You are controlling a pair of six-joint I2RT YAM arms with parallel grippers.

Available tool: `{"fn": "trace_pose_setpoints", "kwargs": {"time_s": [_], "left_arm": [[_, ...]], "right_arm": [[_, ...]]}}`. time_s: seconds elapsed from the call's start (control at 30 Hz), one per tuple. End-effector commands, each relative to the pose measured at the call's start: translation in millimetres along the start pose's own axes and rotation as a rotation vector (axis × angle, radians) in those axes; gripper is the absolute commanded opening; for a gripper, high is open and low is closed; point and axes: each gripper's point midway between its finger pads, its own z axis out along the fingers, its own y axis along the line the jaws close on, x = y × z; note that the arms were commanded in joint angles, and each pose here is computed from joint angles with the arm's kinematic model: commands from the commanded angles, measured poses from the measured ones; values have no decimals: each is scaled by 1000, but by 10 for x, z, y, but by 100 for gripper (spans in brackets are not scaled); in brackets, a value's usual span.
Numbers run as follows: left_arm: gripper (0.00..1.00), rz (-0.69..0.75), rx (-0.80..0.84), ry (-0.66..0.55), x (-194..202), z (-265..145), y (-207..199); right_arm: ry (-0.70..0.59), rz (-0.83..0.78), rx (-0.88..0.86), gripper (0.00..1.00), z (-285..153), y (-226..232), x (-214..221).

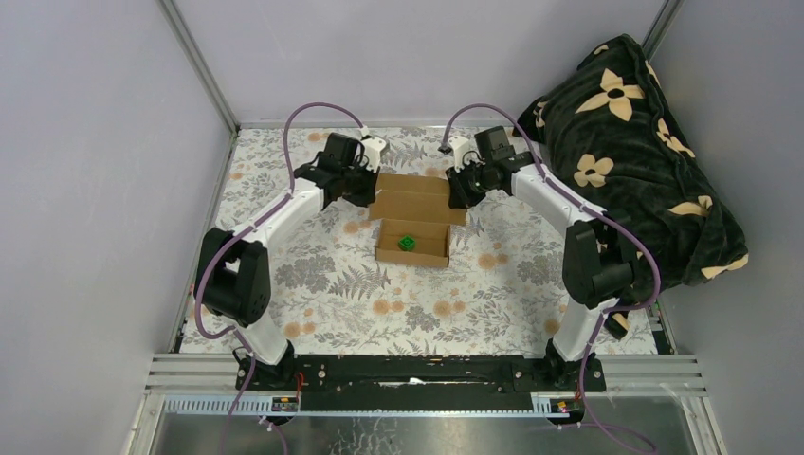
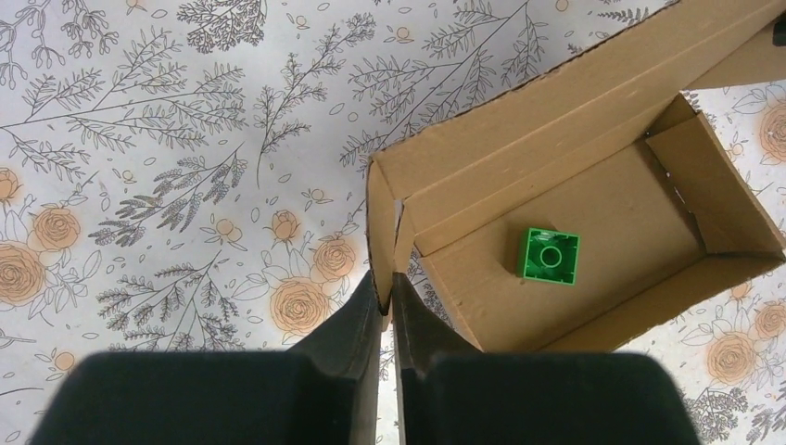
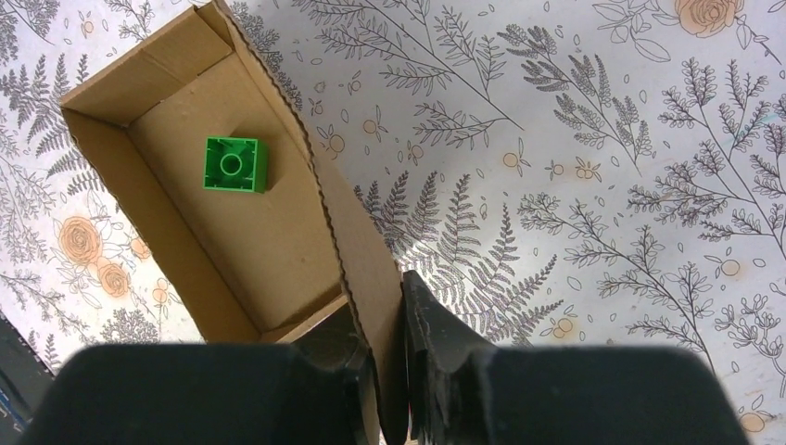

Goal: Fold the paper box
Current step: Close the paper box at the center of the board.

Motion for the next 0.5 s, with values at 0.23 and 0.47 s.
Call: {"fn": "trace_pose_setpoints", "kwargs": {"time_s": [0.23,0.47], "left_arm": [[11,19,-27,-47,-191,-114,-264],[10,7,-37,-52,-130,-143,-410]], "right_arm": [[-35,-59,106,16,-43,110,-181],[-47,-76,184,15,-100,122,-178]]}}
